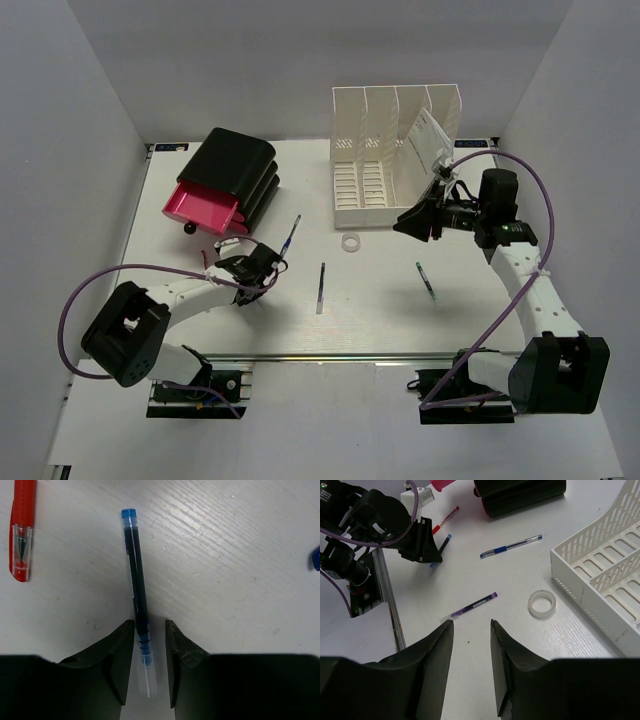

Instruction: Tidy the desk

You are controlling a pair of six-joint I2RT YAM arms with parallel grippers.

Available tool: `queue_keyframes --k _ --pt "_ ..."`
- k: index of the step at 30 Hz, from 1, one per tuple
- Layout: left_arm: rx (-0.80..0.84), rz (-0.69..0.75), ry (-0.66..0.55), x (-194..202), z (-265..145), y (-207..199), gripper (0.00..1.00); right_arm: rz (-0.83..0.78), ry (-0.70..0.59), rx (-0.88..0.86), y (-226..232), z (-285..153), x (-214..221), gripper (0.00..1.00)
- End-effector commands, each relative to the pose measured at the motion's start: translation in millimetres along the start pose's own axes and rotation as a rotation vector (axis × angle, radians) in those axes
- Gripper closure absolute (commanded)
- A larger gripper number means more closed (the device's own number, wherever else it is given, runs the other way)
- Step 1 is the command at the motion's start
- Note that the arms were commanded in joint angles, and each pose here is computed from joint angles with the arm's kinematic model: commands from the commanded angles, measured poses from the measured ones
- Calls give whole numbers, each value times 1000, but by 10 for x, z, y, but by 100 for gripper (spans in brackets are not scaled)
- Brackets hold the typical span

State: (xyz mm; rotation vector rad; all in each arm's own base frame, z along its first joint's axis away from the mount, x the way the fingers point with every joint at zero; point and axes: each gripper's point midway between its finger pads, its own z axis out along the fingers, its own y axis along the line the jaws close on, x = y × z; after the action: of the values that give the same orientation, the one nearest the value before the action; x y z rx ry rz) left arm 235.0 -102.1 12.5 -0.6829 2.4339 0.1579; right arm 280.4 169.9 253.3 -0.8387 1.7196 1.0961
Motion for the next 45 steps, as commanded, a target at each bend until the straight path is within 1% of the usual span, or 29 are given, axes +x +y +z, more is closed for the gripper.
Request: queue_keyframes --k 1,3,5,6,9,10,12,13,15,16,19,20,22,23,24,26,27,28,31,33,36,37,38,39,41,42,44,45 --pt "0 -22 1 28 51 0 58 -22 -25 -19 54 -38 -57 59" --pt "-1 -21 7 49 61 8 60 -24 -27 -18 49 -48 -61 59" --pt "-7 -14 13 80 82 29 65 -26 -30 -17 42 -57 -71 59" --pt "-9 -13 21 101 89 34 71 -21 -30 -17 41 -59 -63 60" --pt "-10 -6 40 160 110 47 80 -21 -34 -18 39 -72 -74 60" --pt "-2 -8 51 187 114 34 86 -21 -35 -16 28 -76 -73 60" --pt "5 -9 58 209 106 46 91 -25 -38 -24 61 -84 -88 60" --pt "16 -3 60 224 83 25 99 -26 -40 -27 69 -82 -91 60" --pt "46 -3 69 203 31 -36 100 -25 -55 -3 16 -151 -110 60" --pt "72 22 77 213 -11 -86 100 -23 -57 -3 14 -150 -109 60" --pt "184 64 103 163 -200 -312 100 -20 -60 -2 5 -169 -112 60" --pt "251 76 124 151 -322 -477 100 -18 -60 -2 9 -173 -111 60" --pt "325 141 132 125 -501 -623 100 -22 -63 1 3 -184 -120 60" --pt "392 153 138 54 -665 -804 100 -22 -63 1 3 -184 -120 60" --pt "416 197 145 55 -767 -850 100 -26 -65 6 -1 -193 -128 60" --pt "467 227 157 9 -945 -991 100 -25 -65 9 -8 -197 -127 60" --pt "492 242 147 -84 -1117 -1085 100 -28 -66 11 -5 -203 -132 60" --pt "499 244 140 -146 -1181 -1122 100 -27 -66 10 -8 -201 -130 60" --pt "540 214 88 -419 -1479 -1256 100 -30 -69 15 -17 -212 -138 60" --pt "558 133 29 -704 -1622 -1272 100 -29 -70 21 -28 -223 -137 60" --pt "516 31 -96 -1091 -1695 -1180 100 -29 -71 22 -25 -228 -137 60" --pt "458 -11 -134 -1346 -1658 -1111 100 -31 -73 27 -37 -238 -143 60" --pt "470 -27 -157 -1440 -1733 -1137 100 -31 -74 28 -37 -242 -144 60" --pt "435 -50 -166 -1563 -1671 -1083 100 -30 -75 30 -42 -248 -142 60" --pt "369 -51 -153 -1665 -1527 -1038 100 -29 -75 30 -43 -251 -142 60" --pt "377 -74 -161 -1802 -1575 -1058 100 -30 -77 33 -46 -259 -146 60" --pt "320 -103 -165 -1979 -1462 -929 100 -29 -78 34 -47 -267 -150 60" --pt "316 -126 -175 -2075 -1479 -893 100 -28 -80 37 -51 -274 -150 60"
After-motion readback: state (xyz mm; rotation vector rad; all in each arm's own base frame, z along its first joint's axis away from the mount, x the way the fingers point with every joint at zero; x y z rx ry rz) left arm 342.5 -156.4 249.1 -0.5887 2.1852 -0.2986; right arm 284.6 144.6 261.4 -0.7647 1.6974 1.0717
